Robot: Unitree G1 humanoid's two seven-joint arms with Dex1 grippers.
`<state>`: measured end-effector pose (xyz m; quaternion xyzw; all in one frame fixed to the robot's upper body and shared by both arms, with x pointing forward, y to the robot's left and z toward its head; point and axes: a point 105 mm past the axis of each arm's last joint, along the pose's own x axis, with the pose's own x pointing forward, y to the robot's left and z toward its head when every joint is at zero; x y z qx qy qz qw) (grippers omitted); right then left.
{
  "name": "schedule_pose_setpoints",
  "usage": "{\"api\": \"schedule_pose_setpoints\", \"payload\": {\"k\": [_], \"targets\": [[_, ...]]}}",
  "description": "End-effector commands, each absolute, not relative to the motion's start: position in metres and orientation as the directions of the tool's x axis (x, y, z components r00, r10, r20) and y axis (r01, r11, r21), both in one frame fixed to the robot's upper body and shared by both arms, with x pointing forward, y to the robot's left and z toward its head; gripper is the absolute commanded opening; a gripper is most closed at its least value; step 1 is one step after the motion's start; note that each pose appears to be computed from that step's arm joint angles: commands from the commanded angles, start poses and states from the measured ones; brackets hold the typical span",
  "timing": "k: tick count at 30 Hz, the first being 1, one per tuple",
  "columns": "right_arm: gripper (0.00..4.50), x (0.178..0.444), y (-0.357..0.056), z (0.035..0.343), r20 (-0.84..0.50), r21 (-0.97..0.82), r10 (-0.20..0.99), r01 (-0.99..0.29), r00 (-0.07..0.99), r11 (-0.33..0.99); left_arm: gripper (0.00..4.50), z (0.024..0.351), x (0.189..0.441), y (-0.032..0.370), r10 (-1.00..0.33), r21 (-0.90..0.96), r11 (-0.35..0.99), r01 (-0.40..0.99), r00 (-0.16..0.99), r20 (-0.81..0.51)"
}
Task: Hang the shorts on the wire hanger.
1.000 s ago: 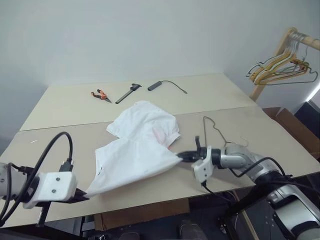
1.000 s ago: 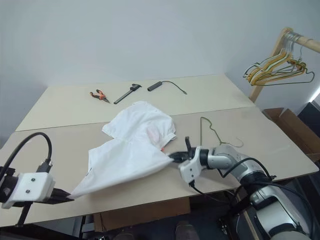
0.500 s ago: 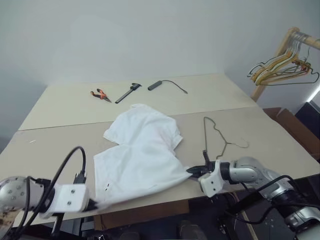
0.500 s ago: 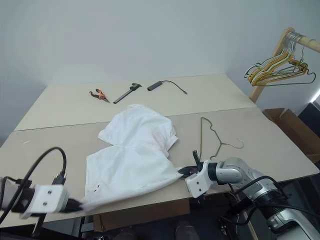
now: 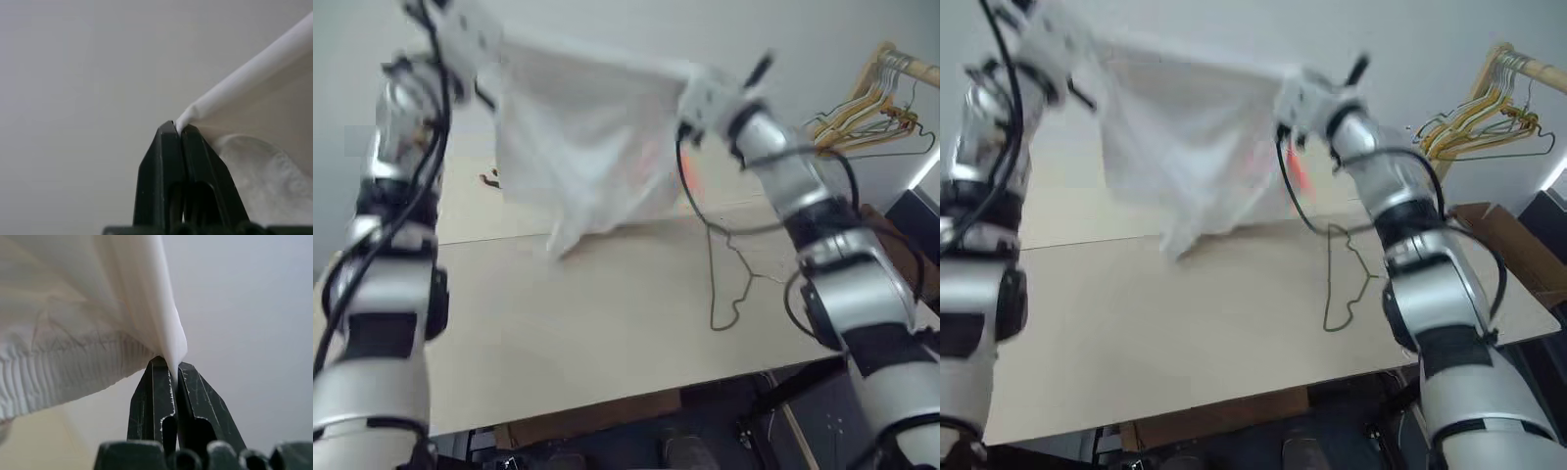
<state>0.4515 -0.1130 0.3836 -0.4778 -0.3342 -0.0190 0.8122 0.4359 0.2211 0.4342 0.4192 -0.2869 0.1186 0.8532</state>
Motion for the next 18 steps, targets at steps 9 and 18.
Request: {"api": "schedule_pose_setpoints", "payload": {"k": [9, 18], "targets": [[0.00, 0.430, -0.142, 0.295, 0.445, -0.888, 0.556, 0.268, 0.702, 0.373, 0.02, 0.433, 0.393, 0.219, -0.348, 0.657, 0.586, -0.475, 0.585, 0.733], [0.00, 0.378, -0.138, 0.156, -0.155, -0.974, 0.825, -0.223, 0.544, -0.036, 0.02, 0.215, 0.309, 0.205, -0.796, 0.787, 0.317, 0.530, 0.600, -0.084]]}}
